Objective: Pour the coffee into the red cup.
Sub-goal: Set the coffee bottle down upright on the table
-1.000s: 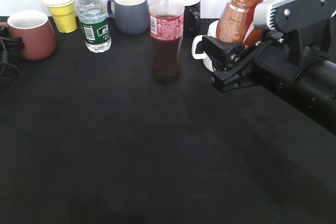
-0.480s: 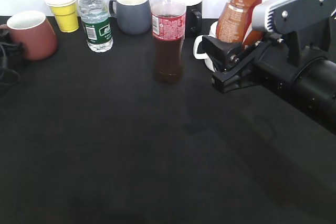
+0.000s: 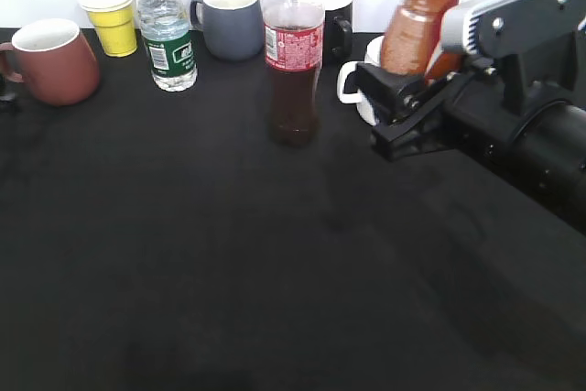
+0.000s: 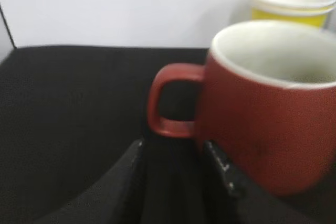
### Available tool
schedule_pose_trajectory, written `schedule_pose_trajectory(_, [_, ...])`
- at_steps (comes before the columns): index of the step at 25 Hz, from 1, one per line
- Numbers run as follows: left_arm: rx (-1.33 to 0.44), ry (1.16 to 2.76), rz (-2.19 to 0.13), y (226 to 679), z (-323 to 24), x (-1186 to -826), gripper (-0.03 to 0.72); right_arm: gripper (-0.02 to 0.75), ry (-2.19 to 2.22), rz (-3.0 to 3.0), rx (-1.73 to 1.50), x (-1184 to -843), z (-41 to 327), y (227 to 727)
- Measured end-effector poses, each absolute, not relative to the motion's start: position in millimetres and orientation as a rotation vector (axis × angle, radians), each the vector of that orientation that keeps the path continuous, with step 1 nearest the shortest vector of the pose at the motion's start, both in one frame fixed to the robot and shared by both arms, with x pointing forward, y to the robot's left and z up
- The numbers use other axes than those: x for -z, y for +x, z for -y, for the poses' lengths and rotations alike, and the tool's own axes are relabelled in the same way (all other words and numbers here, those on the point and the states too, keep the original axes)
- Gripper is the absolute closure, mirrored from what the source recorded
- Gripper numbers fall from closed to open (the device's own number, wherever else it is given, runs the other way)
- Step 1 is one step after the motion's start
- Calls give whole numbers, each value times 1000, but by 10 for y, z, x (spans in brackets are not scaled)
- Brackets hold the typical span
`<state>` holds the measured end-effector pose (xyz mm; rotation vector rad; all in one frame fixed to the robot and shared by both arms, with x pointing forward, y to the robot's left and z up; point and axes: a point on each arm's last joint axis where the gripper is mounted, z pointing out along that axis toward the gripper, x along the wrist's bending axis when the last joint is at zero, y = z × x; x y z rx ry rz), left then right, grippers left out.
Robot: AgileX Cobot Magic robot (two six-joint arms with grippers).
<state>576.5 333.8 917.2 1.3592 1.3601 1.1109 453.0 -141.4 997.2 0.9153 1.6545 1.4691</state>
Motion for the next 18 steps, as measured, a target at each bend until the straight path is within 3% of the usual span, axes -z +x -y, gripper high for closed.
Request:
schedule_pose_trajectory(3, [-1058,1441,-1303,5519,-3028,-9563,417,209,993,-1610,-1431,-9961,1530,4607])
schedule_pose_trajectory(6, [-985,1493,-1096,5333,-2479,-9931,417,209,1121,-1494,-1296,-9945,1966,4839])
schedule_pose_trajectory(10, [-774,1617,-837,4990,-1634,-10013,417,209,1253,-1348,-1146,-9937,2505,5034])
schedule_pose_trajectory(13, [-705,1647,-749,4842,-1383,-10012,417,209,1260,-1309,-1109,-9950,2679,5232])
schedule_pose_trajectory(18, [-699,1651,-743,4830,-1366,-10011,417,209,1251,-1385,-1101,-9672,2684,5863])
